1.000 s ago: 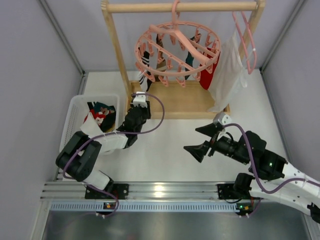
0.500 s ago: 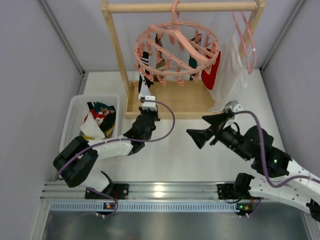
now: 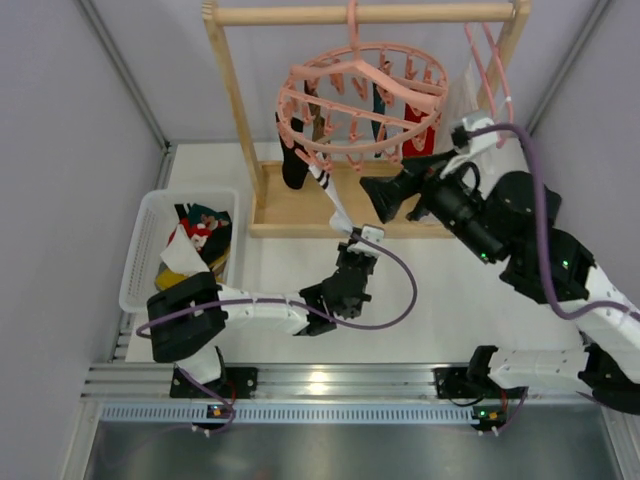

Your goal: Remove the socks clipped to the hanger

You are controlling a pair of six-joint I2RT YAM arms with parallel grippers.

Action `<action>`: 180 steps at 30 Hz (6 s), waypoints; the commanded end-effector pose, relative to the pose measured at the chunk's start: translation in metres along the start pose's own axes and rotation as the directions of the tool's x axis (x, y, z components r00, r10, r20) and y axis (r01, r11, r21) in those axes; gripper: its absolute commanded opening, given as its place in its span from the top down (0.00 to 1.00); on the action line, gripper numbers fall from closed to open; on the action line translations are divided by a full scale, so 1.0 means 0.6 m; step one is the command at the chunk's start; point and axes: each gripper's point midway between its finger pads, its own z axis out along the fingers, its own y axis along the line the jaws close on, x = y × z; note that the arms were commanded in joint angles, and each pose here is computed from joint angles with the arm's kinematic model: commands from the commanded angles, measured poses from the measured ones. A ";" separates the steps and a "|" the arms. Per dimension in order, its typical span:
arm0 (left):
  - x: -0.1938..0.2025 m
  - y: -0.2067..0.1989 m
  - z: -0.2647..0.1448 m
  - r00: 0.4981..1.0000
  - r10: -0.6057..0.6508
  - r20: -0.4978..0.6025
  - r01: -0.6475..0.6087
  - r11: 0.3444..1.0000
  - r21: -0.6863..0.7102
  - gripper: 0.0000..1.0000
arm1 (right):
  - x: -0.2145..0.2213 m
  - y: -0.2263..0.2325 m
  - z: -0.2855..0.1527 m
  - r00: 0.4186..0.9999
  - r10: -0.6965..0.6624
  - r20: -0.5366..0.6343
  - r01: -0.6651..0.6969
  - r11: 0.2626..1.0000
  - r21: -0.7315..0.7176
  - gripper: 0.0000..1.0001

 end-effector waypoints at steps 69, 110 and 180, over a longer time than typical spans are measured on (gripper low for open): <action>0.018 -0.077 -0.057 0.995 0.097 -0.007 -0.097 0.995 0.012 1.00 | 0.149 -0.109 0.190 0.880 -0.253 -0.402 0.367 0.900 0.237 0.41; 0.021 -0.025 -0.068 0.996 0.084 -0.035 -0.085 0.996 -0.033 1.00 | 0.155 -0.099 0.206 0.905 -0.227 -0.360 0.322 0.918 0.232 0.46; 0.119 0.707 -0.027 0.671 -0.722 -0.168 0.274 0.452 -0.849 0.02 | 0.119 -0.040 -0.009 0.946 -0.281 -0.160 0.250 0.950 -0.190 0.00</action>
